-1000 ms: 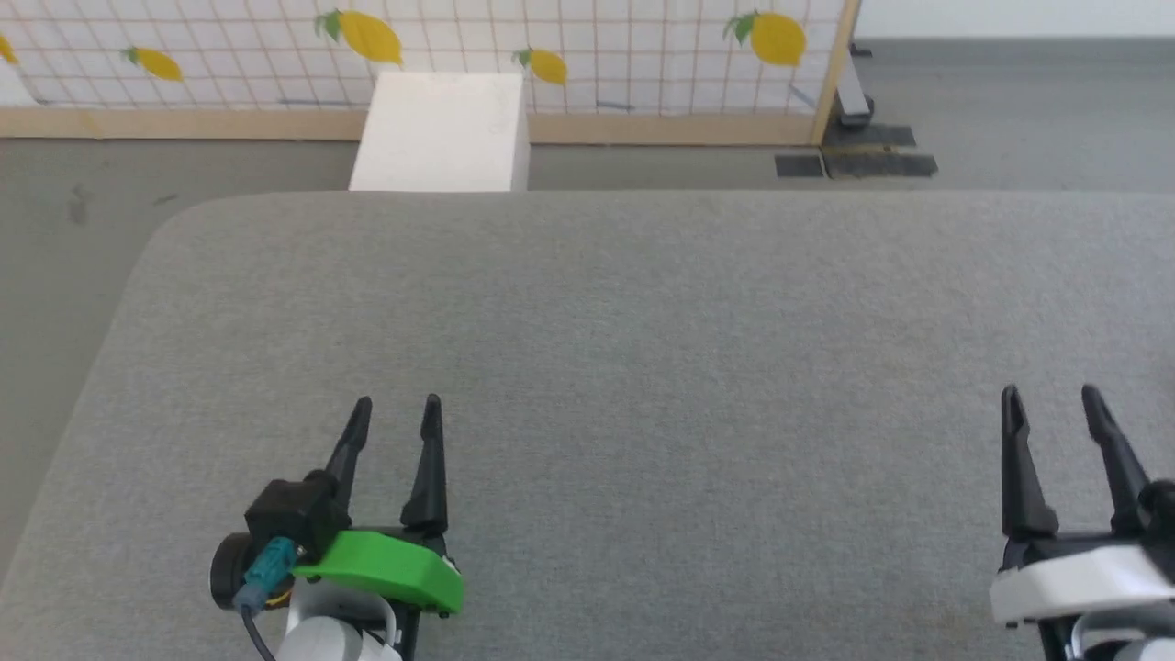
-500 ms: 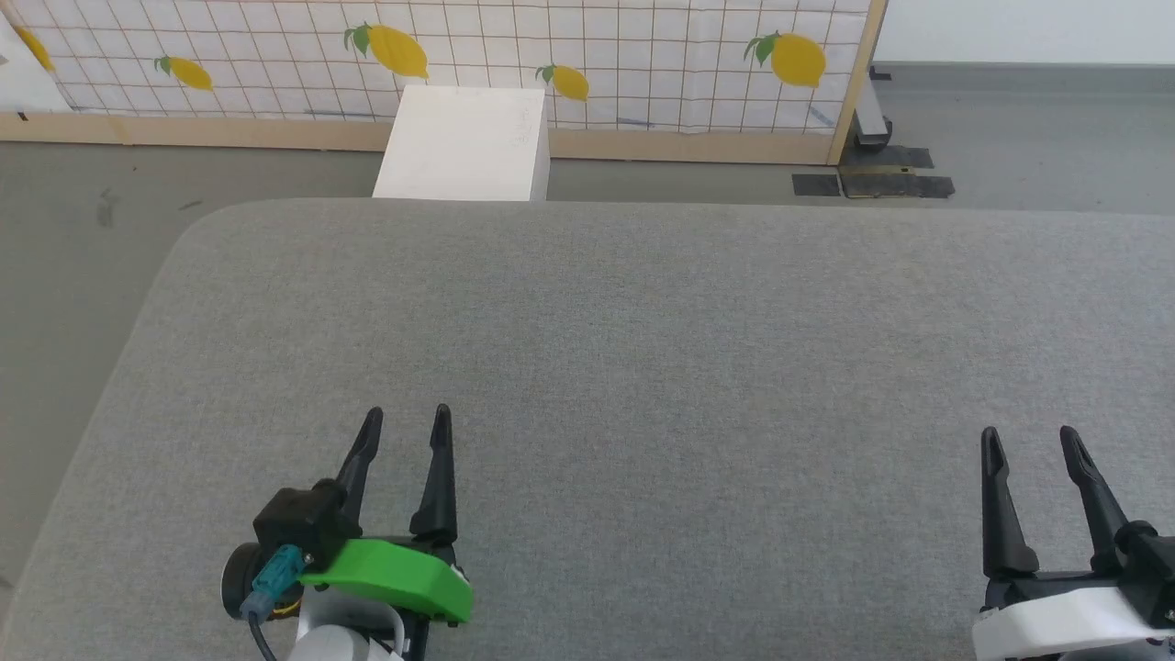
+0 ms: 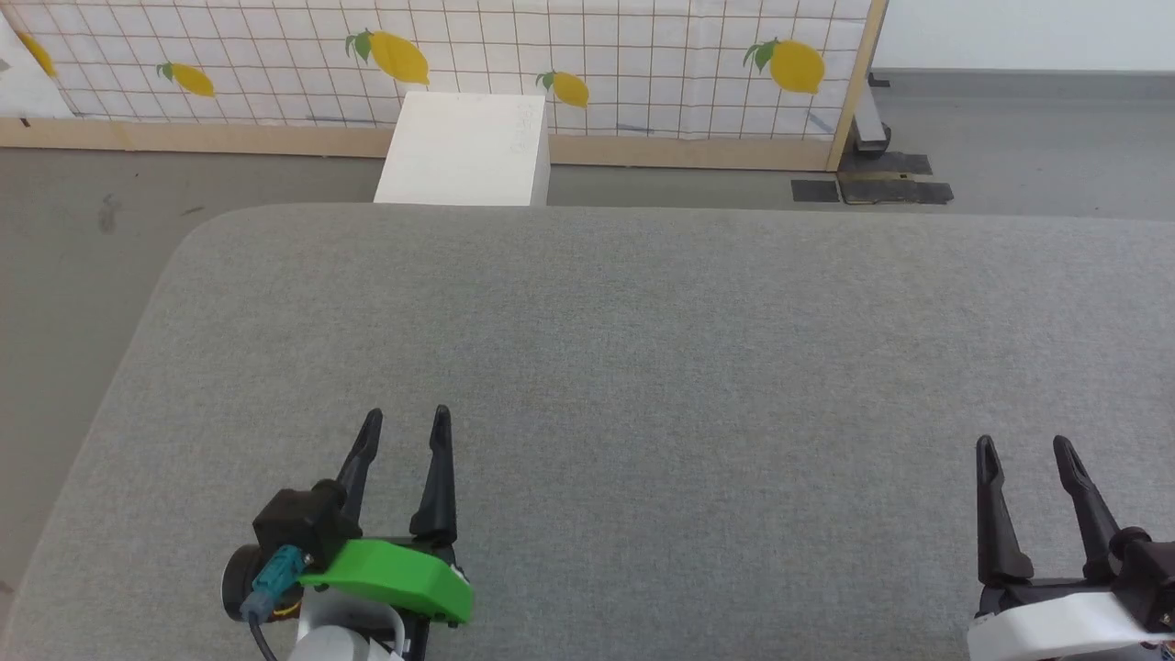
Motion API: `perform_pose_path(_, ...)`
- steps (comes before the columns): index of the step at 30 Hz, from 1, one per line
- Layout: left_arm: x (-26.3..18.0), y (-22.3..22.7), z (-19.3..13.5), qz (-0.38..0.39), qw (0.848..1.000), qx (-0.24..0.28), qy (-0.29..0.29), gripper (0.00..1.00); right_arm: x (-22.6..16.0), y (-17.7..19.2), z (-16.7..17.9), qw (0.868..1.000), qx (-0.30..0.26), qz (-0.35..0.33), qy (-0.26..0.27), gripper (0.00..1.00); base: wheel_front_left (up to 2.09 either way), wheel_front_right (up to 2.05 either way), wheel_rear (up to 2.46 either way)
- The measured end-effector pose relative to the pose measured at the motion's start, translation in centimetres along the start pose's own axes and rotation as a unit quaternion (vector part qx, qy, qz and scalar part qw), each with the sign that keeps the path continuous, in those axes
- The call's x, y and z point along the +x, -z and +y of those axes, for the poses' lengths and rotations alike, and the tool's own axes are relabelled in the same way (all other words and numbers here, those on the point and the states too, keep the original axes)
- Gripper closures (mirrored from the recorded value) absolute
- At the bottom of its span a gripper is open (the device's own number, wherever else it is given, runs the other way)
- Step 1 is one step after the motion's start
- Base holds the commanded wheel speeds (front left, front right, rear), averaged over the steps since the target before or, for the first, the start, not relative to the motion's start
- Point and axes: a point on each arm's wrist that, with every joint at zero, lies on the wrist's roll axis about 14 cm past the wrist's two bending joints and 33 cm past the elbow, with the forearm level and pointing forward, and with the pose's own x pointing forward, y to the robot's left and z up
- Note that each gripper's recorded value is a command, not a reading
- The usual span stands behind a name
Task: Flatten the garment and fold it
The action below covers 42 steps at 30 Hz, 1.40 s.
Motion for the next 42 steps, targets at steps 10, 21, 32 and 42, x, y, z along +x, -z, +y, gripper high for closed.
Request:
perform_pose_path(10,-0.05,0.26,0.06,0.004,1.000,-0.001,-0.002,0.00,-0.10,0.52,0.36,1.000,0.013,0.006,-0.003,0.00,0.00,0.00,0.00)
perform_pose_path(21,-0.30,0.64,0.22,0.011,1.000,-0.004,-0.005,1.00,-0.11,0.62,0.42,1.000,0.015,0.008,-0.004,1.00,0.00,0.00,0.00)
perform_pose_path(32,-0.30,0.64,0.19,0.011,1.000,-0.004,-0.004,1.00,-0.12,0.62,0.39,1.000,0.014,0.009,-0.004,1.00,0.00,0.00,0.00)
perform_pose_path(42,-0.22,0.61,0.14,0.013,1.000,0.001,-0.003,1.00,-0.18,0.77,0.47,1.000,0.014,0.014,-0.005,1.00,0.00,0.00,0.00)
